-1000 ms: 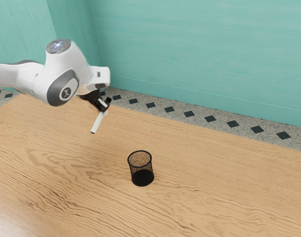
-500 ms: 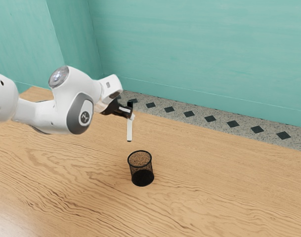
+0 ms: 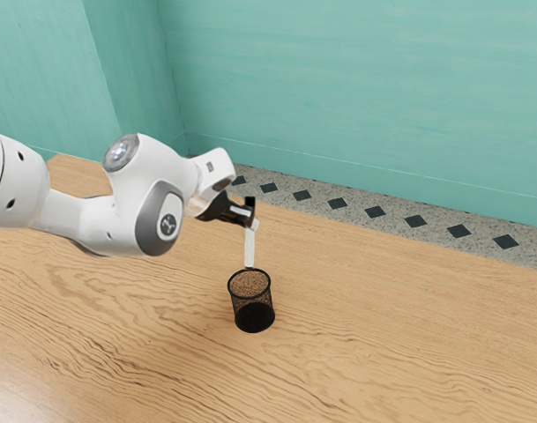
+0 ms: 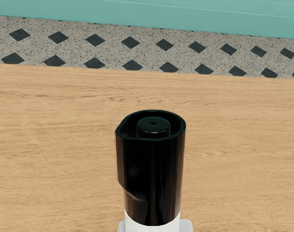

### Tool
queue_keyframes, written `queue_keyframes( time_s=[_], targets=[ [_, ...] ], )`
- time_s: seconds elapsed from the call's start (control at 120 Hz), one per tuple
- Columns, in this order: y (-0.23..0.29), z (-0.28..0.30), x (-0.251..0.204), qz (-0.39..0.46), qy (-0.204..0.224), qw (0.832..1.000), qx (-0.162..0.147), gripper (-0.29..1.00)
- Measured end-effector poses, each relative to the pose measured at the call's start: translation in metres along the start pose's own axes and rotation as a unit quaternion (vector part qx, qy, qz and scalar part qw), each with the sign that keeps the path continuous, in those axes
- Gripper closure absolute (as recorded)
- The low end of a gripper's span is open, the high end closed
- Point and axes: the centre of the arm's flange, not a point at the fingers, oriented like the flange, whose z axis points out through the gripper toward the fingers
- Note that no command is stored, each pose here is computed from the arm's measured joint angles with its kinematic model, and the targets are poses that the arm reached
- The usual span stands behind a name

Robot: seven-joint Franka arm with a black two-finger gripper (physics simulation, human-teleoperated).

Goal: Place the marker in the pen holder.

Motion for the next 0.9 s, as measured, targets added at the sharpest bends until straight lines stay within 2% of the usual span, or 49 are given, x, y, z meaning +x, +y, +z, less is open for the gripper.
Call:
queue_keyframes(
  time_s=[0.367,0.533,0.633,0.7,0.808,0.9],
  targets=[
    [0.012,-0.003,-0.029,0.004,-0.022,1.0,0.0,0.79],
    [0.012,-0.004,-0.032,-0.002,-0.032,0.999,0.0,0.42],
    [0.014,-0.009,-0.03,-0.004,-0.035,0.999,-0.001,0.26],
    [0.014,-0.023,-0.005,-0.008,-0.024,1.0,-0.004,0.19],
    [0.026,-0.07,0.091,0.016,-0.026,0.999,-0.017,0.12],
    [0.014,-0.122,0.16,0.049,-0.057,0.997,0.016,0.08]
  ],
)
